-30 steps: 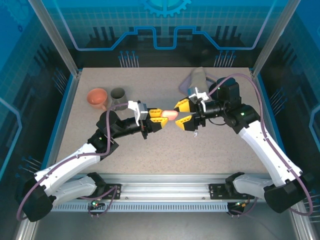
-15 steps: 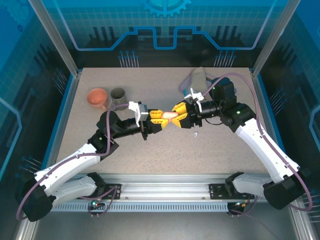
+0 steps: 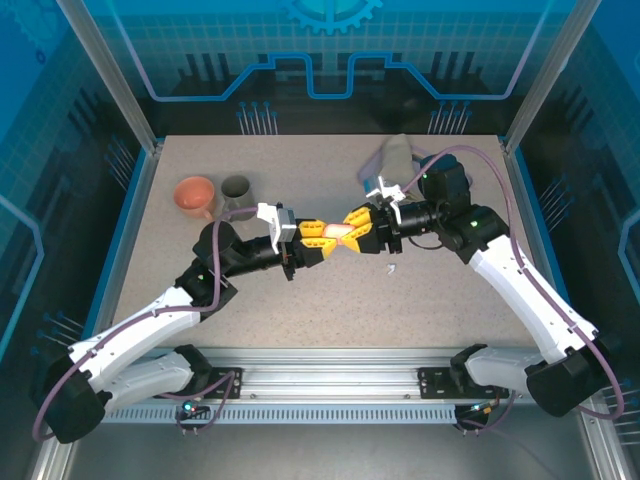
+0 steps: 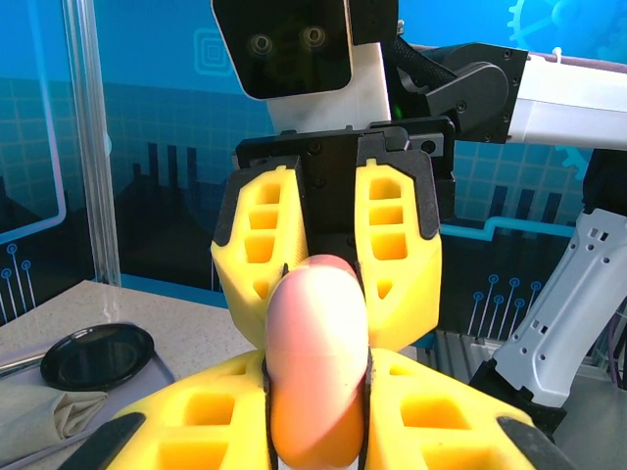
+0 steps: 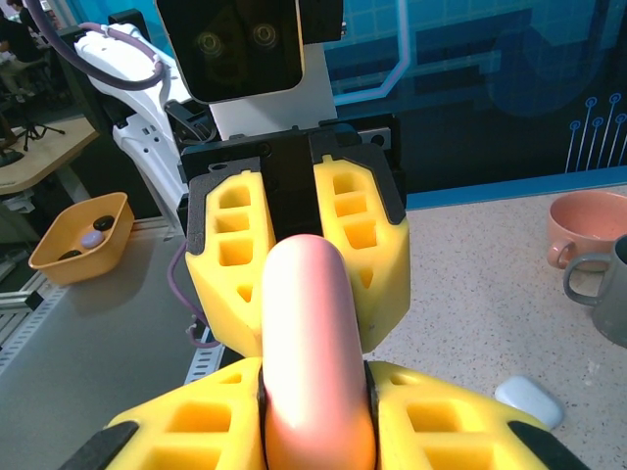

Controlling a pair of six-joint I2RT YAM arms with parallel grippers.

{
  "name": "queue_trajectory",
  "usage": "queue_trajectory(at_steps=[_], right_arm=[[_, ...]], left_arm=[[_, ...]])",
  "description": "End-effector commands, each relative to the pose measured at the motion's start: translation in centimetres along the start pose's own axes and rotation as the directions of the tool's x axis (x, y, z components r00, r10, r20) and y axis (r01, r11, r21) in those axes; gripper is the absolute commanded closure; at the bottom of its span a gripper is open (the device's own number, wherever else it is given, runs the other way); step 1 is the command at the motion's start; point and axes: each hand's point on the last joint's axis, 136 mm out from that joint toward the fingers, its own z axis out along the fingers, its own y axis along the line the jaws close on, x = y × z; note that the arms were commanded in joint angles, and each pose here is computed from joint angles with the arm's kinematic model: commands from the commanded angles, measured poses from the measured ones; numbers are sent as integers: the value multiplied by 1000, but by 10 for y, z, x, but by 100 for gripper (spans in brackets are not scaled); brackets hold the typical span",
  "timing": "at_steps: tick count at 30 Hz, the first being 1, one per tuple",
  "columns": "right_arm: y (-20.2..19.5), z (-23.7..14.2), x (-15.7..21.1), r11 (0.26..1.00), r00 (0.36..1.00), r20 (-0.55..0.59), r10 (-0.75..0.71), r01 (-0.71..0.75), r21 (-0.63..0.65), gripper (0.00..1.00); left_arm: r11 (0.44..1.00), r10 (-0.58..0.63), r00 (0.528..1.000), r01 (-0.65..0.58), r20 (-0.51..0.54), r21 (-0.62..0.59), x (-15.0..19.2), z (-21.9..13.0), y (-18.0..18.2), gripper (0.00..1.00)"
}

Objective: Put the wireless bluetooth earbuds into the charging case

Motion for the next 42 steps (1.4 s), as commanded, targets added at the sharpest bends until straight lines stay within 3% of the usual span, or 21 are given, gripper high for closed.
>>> queue_trajectory(at_steps=[1, 6, 8, 12, 18, 24, 33, 42], right_arm=[[17, -1, -10, 1000, 1000, 7, -3, 3, -27, 80], [8, -7, -10, 999, 1000, 7, 24, -24, 35, 80], [3, -9, -8, 997, 999, 5, 48, -48, 65, 81], [-13, -14, 2, 985, 994, 0, 111, -110, 136, 82], [-38, -19, 24, 951, 976, 6, 218, -214, 223, 83], [-71, -17, 52, 879, 936, 15, 352, -336, 338, 83], [-129, -1, 111, 705, 805, 3, 593, -521, 482, 83], [-181, 36, 168, 574, 640, -53, 767, -645, 505, 84]], left_arm=[[999, 27, 999, -26, 40, -30, -14, -2, 1, 91], [998, 35, 999, -34, 18, -53, -11, -6, 3, 69], [996, 42, 999, -41, 13, -80, -10, -8, 7, 65], [985, 66, 998, -61, 24, -159, -10, -19, 14, 40], [963, 118, 993, -110, 17, -245, -17, -37, 17, 28], [927, 198, 980, -186, 4, -327, -29, -59, 17, 1], [903, 259, 965, -254, -32, -347, -37, -79, 6, 1], [887, 274, 961, -264, -30, -378, -42, -90, 5, 1]])
